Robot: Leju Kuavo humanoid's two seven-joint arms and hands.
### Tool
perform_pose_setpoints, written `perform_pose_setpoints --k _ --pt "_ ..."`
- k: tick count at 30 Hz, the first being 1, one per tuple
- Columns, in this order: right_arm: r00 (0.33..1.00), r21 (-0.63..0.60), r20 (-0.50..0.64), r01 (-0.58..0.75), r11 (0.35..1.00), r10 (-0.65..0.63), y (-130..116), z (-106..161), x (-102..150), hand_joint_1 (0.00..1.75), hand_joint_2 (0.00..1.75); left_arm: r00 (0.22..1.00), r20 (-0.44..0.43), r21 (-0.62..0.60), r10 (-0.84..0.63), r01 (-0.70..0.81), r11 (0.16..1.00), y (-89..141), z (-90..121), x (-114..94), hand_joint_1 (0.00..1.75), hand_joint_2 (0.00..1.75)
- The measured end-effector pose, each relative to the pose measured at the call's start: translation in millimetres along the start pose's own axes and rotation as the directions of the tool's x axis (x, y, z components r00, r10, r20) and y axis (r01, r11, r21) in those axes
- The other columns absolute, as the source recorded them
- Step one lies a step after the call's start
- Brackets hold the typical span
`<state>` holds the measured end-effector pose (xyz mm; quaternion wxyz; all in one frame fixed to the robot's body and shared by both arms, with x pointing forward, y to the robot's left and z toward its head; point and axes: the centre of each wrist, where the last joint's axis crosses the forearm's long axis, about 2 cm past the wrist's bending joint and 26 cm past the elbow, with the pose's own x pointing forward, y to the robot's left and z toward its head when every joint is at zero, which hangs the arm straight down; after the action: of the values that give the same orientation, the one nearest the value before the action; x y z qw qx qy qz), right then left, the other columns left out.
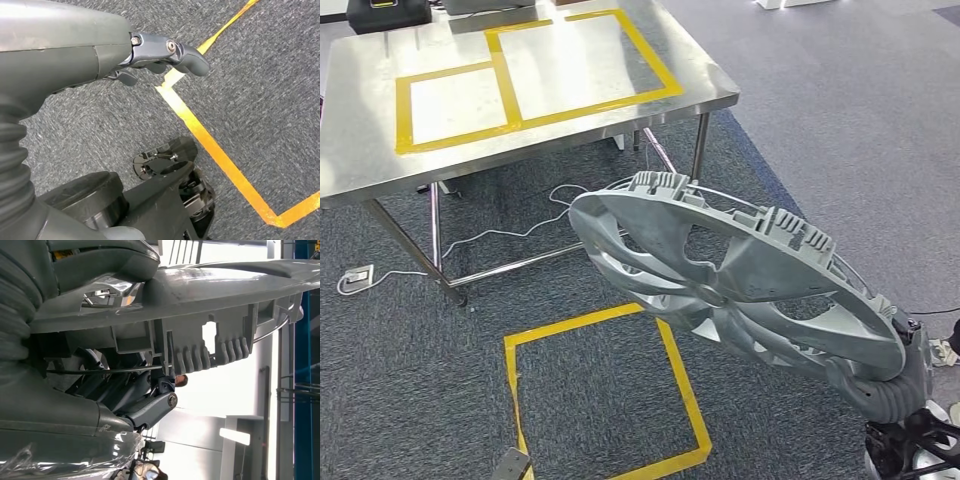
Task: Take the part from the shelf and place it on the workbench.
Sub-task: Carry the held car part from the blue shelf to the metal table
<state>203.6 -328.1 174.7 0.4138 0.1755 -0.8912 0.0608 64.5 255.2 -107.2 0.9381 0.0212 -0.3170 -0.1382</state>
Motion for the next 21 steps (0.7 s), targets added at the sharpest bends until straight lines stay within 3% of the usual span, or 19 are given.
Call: perform_pose_setpoints --k 21 --pt "1.0 -0.005 0.0 0.0 1.0 0.0 0.8 0.8 0.2 1.75 1.75 1.0 0.01 -0.008 0.003 -0.003 1.0 0.9 -0.4 0.4 0.0 1.75"
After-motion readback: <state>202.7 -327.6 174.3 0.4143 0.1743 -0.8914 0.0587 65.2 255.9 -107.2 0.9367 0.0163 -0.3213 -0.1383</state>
